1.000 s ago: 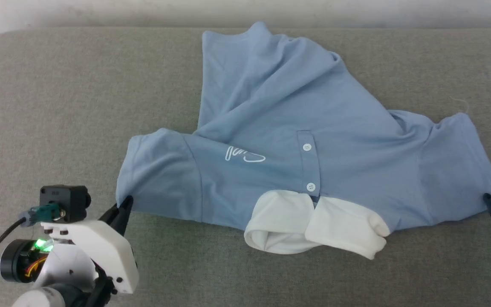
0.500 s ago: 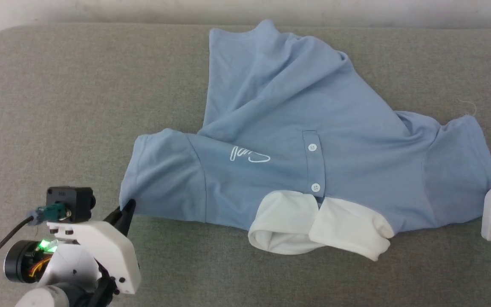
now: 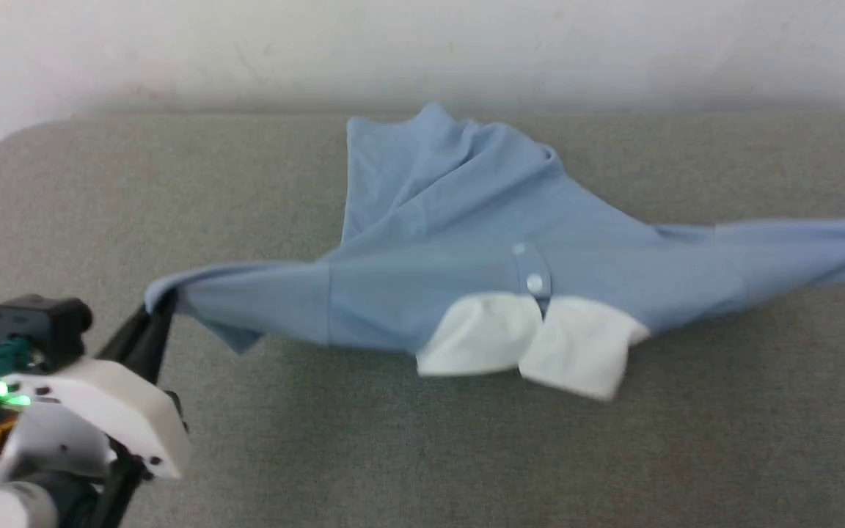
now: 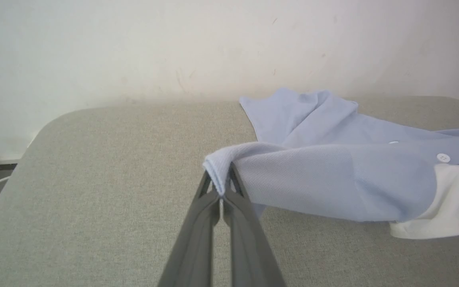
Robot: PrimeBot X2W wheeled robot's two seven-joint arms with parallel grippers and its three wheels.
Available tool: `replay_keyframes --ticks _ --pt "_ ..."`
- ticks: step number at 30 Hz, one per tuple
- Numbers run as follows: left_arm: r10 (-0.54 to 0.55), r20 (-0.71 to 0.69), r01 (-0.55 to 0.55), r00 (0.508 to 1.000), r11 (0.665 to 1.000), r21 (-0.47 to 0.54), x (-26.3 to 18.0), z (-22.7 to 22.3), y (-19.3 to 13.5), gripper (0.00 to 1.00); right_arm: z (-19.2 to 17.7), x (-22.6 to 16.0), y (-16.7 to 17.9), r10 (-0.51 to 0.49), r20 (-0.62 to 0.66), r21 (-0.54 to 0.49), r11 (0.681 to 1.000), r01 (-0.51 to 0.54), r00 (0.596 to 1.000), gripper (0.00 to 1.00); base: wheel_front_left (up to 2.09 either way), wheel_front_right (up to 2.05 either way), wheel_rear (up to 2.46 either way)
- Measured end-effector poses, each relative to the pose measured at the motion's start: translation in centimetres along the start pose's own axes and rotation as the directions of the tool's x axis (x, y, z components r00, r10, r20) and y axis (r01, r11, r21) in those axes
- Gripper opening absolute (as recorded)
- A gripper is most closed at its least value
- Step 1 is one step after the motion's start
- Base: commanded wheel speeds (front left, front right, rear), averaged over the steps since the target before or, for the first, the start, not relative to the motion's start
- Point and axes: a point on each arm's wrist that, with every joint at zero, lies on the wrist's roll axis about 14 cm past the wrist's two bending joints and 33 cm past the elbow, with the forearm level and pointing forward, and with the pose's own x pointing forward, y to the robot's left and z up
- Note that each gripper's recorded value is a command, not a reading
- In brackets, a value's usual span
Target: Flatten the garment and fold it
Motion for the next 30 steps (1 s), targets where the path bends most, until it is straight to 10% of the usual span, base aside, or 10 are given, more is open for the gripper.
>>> replay_keyframes --ticks 8,23,30 --pt "-0.017 0.332 -0.001 0.943 0.999 0.052 -2.8 9.5 0.4 0.0 11.4 -6.3 -0.3 0.036 0.359 0.018 0.999 -0.046 0.933 0.0 0.0 0.0 0.0" --pt "-0.092 0.797 -0.018 0.598 0.992 0.128 -9.3 25.6 -1.0 0.0 25.2 -16.5 -1.7 0.033 0.727 -0.005 0.999 -0.042 0.686 0.0 0.0 0.0 0.0" --pt "-0.113 0.774 -0.006 0.623 0.989 0.149 -5.0 27.6 -0.7 0.0 29.0 -14.6 -1.2 0.051 0.76 -0.036 0.999 -0.036 0.647 0.0 0.0 0.0 0.0"
